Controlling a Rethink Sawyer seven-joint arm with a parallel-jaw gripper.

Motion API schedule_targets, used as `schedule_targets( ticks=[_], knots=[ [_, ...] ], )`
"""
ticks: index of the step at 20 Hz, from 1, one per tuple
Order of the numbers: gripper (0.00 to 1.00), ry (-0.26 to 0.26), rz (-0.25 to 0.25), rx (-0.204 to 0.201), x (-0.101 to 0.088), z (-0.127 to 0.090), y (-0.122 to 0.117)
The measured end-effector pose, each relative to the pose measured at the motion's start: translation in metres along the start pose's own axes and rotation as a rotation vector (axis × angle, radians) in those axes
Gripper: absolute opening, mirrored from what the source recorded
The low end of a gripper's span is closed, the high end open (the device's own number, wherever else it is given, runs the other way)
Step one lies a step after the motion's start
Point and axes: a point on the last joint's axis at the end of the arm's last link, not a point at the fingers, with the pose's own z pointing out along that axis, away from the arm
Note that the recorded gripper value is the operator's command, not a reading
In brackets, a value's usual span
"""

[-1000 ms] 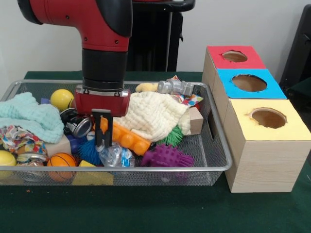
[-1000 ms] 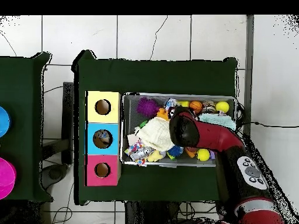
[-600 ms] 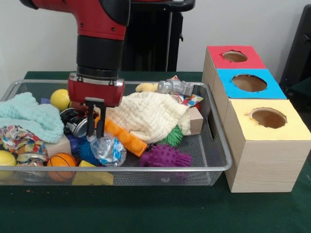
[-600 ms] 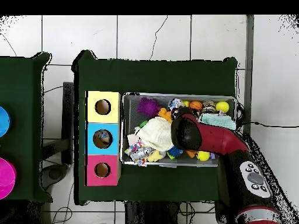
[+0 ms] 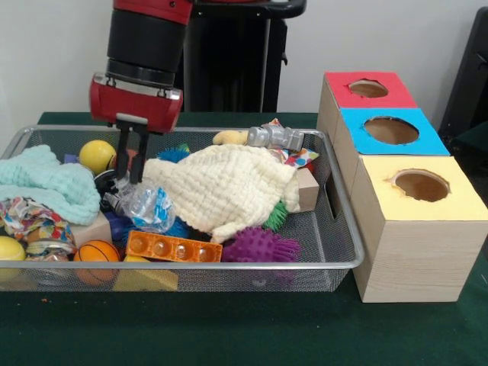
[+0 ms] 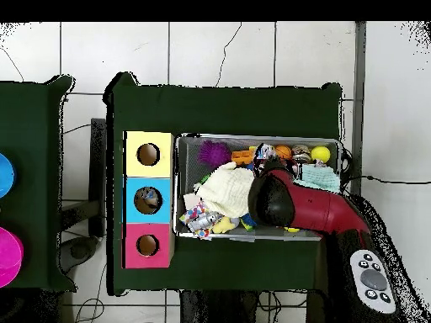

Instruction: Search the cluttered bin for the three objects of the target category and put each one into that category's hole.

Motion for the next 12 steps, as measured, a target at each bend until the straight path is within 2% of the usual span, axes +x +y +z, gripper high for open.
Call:
schedule_targets(
  ticks=[8, 12],
  knots=[
    [0.00, -0.016, 0.000, 0.026, -0.008, -0.020, -0.010],
    [0.00, -0.001, 0.006, 0.025, -0.006, -0.030, -0.011]
  ],
)
